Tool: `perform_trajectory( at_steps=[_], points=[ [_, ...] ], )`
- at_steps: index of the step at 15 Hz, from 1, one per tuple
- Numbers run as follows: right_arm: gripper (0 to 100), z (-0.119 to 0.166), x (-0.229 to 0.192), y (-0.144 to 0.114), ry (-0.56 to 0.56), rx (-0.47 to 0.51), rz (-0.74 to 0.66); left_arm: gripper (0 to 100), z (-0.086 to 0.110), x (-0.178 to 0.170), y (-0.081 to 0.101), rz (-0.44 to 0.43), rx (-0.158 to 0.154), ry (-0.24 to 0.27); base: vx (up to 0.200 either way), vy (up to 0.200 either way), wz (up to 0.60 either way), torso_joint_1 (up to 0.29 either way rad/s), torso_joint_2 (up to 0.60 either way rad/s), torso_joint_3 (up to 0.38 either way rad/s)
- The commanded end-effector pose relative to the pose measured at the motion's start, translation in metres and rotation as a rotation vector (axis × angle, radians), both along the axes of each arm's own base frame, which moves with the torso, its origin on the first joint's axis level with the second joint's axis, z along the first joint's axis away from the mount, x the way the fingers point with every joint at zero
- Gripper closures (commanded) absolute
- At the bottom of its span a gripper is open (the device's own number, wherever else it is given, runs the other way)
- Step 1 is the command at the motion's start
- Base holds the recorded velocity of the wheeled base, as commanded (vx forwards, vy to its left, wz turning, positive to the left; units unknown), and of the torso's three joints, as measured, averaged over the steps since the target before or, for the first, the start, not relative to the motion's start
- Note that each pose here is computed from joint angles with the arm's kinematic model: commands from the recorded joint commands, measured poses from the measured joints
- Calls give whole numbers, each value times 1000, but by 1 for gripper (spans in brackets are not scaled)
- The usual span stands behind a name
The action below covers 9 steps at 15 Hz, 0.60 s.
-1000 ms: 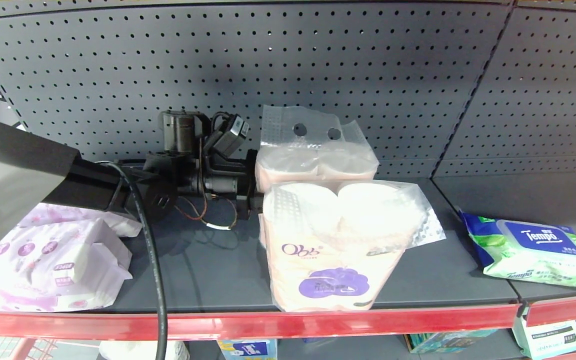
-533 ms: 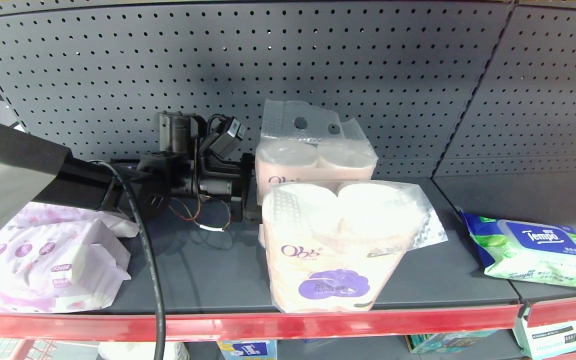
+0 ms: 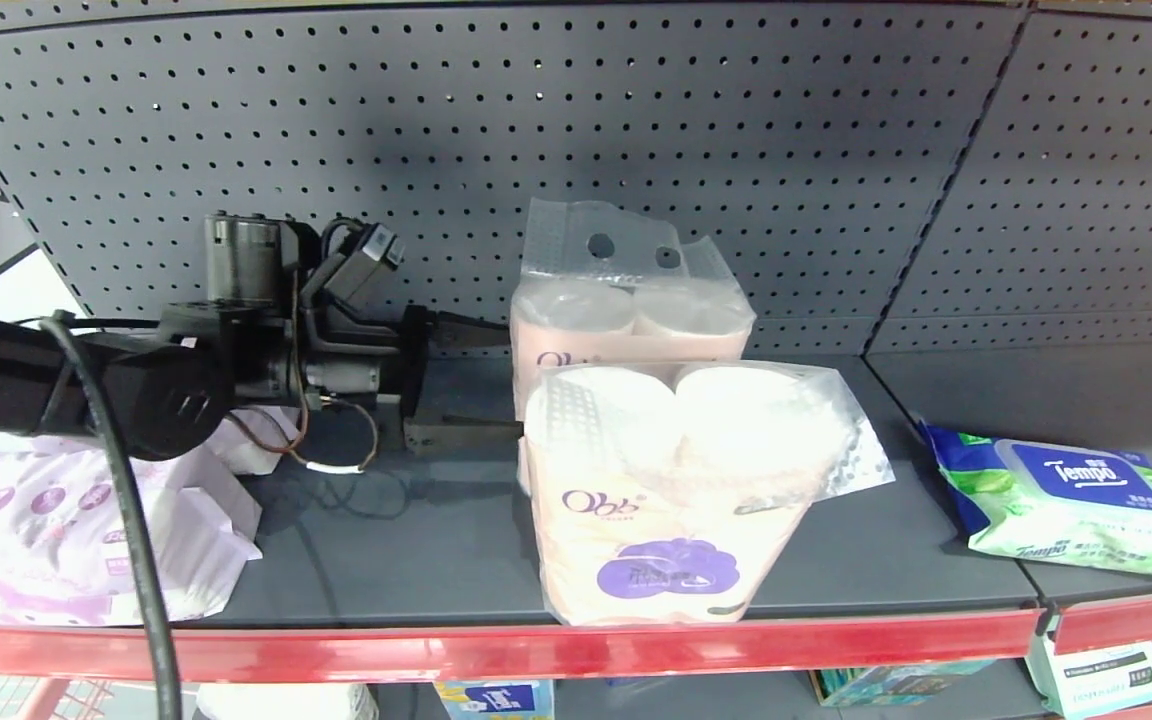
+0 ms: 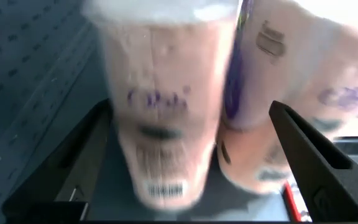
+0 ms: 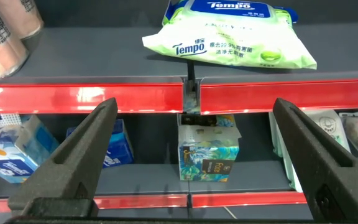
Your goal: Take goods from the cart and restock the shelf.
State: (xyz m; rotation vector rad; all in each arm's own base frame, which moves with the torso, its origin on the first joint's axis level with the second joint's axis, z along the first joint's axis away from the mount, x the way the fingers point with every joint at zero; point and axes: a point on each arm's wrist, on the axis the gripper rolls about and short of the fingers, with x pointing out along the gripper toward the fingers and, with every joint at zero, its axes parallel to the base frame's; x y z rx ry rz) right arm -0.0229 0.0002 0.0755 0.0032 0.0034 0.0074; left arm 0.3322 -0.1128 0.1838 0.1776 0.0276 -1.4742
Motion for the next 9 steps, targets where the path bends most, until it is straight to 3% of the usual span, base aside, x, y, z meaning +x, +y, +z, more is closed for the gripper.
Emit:
perform_trajectory(
  at_steps=[1, 3, 6, 8, 9],
  points=[
    [0, 0, 0, 0, 0, 0, 0, 0, 13, -17, 18, 41, -5, -21, 0, 0, 0, 0, 0, 0],
    [0, 0, 0, 0, 0, 0, 0, 0, 16, -28, 30, 82, -1, -24, 0, 0, 0, 0, 0, 0],
    [0, 0, 0, 0, 0, 0, 0, 0, 28, -55, 59, 243, 22, -47, 0, 0, 0, 0, 0, 0],
    [0, 0, 0, 0, 0, 0, 0, 0, 37, -80, 73, 335, 40, -36, 0, 0, 0, 0, 0, 0],
    [0, 0, 0, 0, 0, 0, 0, 0, 47, -118, 88, 449, 66, -24, 0, 0, 0, 0, 0, 0]
  ],
)
